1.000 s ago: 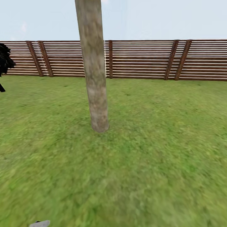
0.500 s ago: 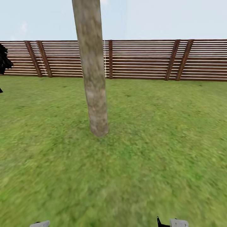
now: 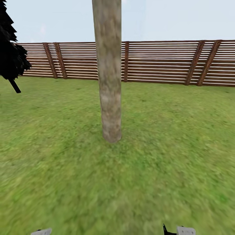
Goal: In the garden, pick up the pesticide atomizer on the floor and spray pesticide onto both trees until each tree trunk is fully covered.
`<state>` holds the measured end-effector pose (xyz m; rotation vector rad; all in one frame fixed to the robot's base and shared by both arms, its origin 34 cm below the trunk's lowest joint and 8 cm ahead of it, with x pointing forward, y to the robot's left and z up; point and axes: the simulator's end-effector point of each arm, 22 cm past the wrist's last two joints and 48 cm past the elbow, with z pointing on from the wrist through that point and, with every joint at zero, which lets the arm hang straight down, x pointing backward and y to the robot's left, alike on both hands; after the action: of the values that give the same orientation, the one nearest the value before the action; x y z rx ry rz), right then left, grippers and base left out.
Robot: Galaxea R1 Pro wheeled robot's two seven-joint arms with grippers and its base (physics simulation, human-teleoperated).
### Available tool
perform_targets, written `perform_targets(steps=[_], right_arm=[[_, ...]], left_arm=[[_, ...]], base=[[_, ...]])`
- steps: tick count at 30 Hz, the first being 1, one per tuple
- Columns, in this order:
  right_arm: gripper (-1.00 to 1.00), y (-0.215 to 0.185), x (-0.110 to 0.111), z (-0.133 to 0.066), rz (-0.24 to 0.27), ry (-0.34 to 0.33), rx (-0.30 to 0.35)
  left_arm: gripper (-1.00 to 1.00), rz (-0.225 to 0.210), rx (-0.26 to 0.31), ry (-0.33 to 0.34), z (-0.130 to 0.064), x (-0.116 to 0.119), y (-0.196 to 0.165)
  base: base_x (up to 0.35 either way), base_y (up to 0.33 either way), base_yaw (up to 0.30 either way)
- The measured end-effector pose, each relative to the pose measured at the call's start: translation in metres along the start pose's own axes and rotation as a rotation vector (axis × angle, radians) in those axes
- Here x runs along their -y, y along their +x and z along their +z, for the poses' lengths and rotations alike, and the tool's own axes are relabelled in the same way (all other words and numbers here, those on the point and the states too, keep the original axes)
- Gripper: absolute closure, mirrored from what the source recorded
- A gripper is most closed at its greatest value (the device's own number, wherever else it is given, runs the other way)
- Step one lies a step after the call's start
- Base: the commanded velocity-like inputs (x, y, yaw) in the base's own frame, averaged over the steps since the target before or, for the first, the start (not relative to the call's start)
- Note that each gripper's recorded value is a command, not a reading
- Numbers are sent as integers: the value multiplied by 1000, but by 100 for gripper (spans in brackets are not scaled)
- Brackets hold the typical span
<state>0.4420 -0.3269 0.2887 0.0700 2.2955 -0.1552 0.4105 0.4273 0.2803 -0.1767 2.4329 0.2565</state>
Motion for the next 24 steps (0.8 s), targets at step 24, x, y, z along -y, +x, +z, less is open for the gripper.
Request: perform_targets(steps=[24], right_arm=[[-100,-10,-26,3,-158,-111,24]], left_arm=[[100,20,22,12,3,0,-11]], base=[[338,0,2]])
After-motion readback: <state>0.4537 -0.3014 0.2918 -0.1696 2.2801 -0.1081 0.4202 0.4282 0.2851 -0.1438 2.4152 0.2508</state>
